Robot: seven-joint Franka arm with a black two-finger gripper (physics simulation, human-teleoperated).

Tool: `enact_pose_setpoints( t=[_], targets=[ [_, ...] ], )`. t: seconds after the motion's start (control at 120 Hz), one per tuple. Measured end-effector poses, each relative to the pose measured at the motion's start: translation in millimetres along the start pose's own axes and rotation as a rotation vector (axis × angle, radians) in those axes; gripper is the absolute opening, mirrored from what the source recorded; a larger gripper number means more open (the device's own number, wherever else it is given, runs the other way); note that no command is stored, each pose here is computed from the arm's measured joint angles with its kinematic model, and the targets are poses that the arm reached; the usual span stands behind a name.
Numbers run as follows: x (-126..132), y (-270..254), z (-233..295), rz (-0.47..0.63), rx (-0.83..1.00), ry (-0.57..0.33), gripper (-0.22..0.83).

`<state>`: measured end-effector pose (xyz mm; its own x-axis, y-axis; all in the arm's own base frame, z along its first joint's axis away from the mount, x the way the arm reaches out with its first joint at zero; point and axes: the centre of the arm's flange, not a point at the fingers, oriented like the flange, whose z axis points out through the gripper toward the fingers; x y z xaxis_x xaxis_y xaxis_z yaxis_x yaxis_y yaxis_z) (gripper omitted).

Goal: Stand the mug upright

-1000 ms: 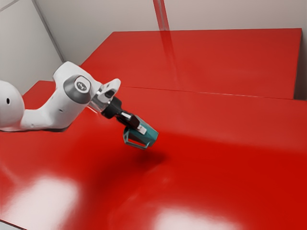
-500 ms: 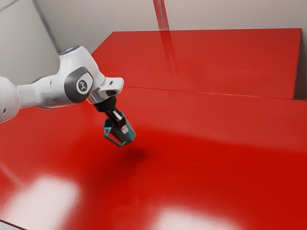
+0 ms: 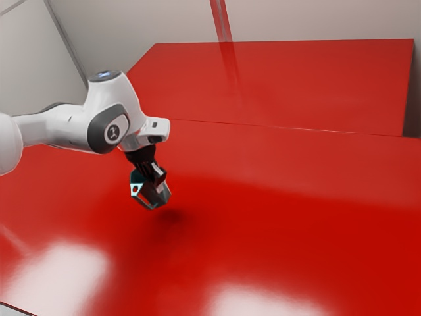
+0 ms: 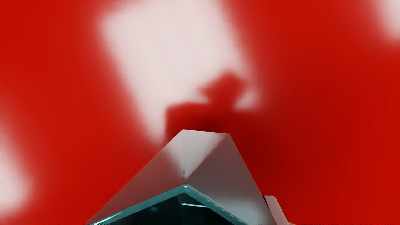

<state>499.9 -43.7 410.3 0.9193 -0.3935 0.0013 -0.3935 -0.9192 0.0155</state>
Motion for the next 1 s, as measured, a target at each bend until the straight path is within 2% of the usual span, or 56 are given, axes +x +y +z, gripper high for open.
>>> enact_pose_setpoints(
  t=[0.433,1.0],
  targets=[
    [-3.8,4.6,24.9,-0.094,0.114,-0.032,-0.14],
    [6.9,5.8,63.6,-0.219,0.126,-0.049,-0.14]
  ],
)
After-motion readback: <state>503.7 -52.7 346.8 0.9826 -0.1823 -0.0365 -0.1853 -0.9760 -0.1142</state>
